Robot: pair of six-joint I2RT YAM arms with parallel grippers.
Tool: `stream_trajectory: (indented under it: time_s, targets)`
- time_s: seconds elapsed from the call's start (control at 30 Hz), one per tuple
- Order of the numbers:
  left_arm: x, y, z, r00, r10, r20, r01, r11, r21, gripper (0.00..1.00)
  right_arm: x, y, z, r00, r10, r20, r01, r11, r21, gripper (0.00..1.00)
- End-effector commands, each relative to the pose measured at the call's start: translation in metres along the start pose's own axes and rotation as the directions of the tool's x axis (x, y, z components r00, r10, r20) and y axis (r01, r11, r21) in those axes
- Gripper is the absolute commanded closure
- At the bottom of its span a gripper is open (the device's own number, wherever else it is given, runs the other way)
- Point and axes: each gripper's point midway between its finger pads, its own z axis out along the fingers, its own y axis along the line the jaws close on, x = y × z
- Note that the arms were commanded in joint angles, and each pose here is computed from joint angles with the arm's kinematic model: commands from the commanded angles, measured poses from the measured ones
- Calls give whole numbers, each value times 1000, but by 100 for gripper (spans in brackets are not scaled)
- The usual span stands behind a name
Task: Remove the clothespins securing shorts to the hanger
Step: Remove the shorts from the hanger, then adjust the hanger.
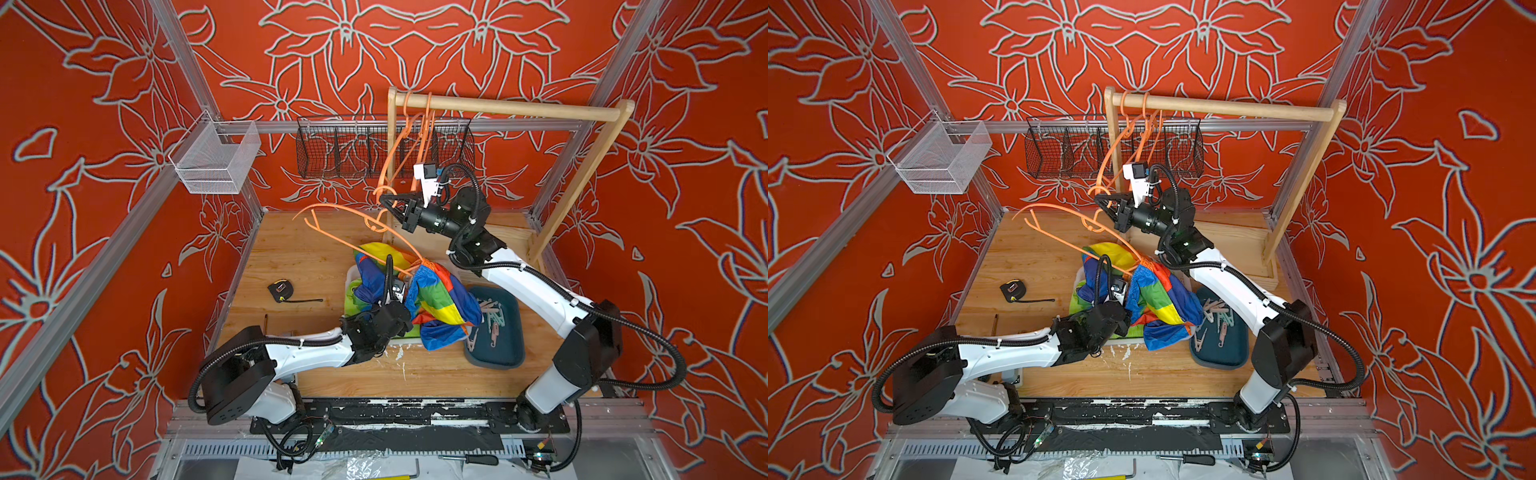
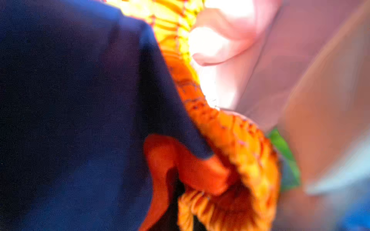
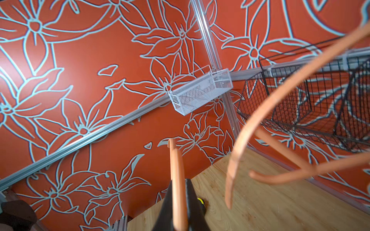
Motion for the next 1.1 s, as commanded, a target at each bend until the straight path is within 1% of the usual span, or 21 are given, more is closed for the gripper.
stream_trajectory:
  time_s: [0.0,0.17,0.3,0.37,0.43,0.53,0.67,0.73,0.8,0.9,0.93,1.07]
  targets:
    - [17,10,5,999,4,-39,-6,999,-45,100,-28,22,5,997,-66,39,67,997,-48,100]
    - [15,16,5,999,-5,-32,3,998,-57,100,-58,35,11,988,-142,58,145,988,-50,100]
    - [13,29,4,999,-31,-29,29,997,-74,100,-84,49,10,977,-197,77,201,978,-55,100]
    - [12,37,3,999,-45,-27,42,995,-86,100,-90,54,8,972,-226,69,229,972,-47,100]
    - [10,42,1,998,-50,-23,48,995,-87,100,-93,58,1,964,-259,62,261,965,-27,100]
    - [9,45,0,999,-45,-24,43,995,-87,100,-94,58,-14,952,-304,25,303,952,38,100]
    - [5,48,-2,998,-45,-32,42,994,-106,100,-97,61,-45,932,-361,-33,362,922,136,100]
    - [1,49,-4,998,-50,-27,47,993,-112,80,-101,63,-65,925,-375,-59,379,905,192,100]
    - [-8,50,-9,998,-60,-13,58,992,-114,46,-104,64,-85,919,-384,-86,393,887,241,100]
    - [-26,53,-24,997,-78,24,80,991,-111,10,-102,61,-110,922,-366,-127,387,872,299,100]
    - [-31,54,-29,996,-81,34,85,991,-108,3,-100,60,-117,922,-359,-142,386,868,311,100]
    - [-64,63,-61,993,-76,89,85,991,-106,3,-86,59,-139,919,-339,-203,391,852,347,100]
